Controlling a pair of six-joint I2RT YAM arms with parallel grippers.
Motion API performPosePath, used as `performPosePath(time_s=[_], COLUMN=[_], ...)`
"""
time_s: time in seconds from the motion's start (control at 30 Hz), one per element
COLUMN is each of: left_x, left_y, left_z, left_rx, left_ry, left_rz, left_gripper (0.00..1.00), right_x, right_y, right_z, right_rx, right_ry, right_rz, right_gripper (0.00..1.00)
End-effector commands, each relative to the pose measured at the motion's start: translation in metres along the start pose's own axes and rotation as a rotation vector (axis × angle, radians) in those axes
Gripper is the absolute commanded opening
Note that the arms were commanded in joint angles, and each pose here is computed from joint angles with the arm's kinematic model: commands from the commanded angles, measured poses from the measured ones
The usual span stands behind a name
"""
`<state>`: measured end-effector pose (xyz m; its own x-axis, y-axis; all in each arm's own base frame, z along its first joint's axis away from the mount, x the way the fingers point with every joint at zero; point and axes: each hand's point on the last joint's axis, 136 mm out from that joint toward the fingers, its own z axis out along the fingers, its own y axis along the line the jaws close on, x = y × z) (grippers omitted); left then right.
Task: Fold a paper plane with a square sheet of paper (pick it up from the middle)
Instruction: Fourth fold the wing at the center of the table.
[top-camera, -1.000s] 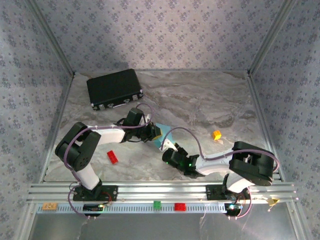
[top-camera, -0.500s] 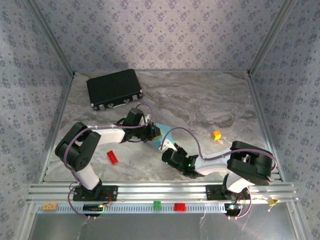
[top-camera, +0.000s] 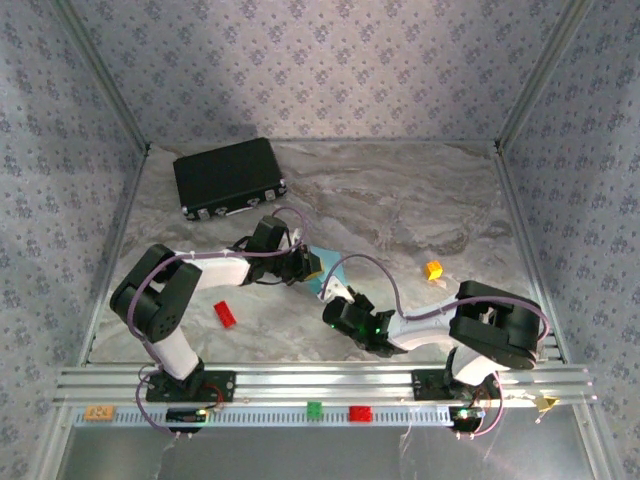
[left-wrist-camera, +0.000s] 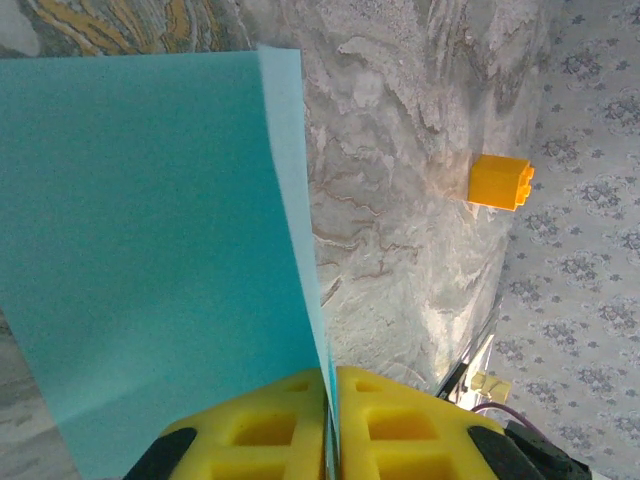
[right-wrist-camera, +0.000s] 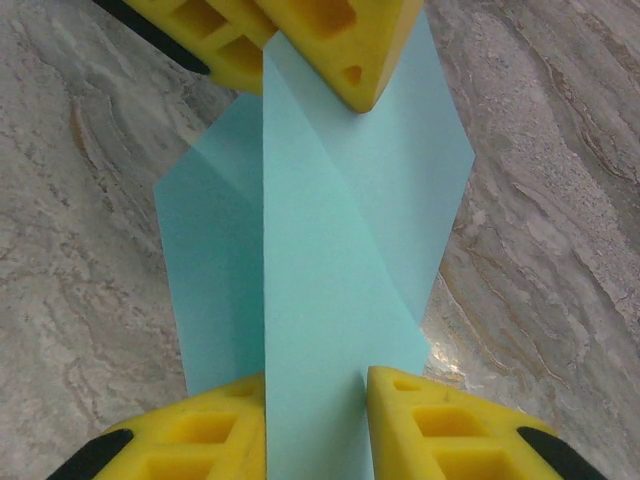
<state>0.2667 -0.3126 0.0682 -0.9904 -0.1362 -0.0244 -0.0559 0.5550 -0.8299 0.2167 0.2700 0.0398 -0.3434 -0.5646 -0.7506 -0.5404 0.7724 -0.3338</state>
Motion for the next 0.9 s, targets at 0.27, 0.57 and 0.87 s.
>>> performPosePath(time_s=[0.27, 0.57, 0.87], left_x=[-0.0010, -0.0010, -0.0002], left_y=[-0.0180, -0.0179, -0.0168], left_z=[-0.0053, -0.0048, -0.0046], left_rx=[0.034, 0.033, 0.029], left_ry=[0.000, 0.000, 0.004], left_rz=[0.043, 0.043, 0.041], left_gripper=[0.10, 0.10, 0.10], right_x=[-0.0011, -0.0049, -0.0066], right_y=[-0.0028, -0.0027, -0.0012], right_z=[-0.0021, -0.0026, -0.0028], right_rx=[0.017, 0.015, 0.003], right_ry=[-0.015, -0.024, -0.036], right_rz=[0.035, 0.051, 0.077], right_gripper=[0.23, 0.28, 0.29])
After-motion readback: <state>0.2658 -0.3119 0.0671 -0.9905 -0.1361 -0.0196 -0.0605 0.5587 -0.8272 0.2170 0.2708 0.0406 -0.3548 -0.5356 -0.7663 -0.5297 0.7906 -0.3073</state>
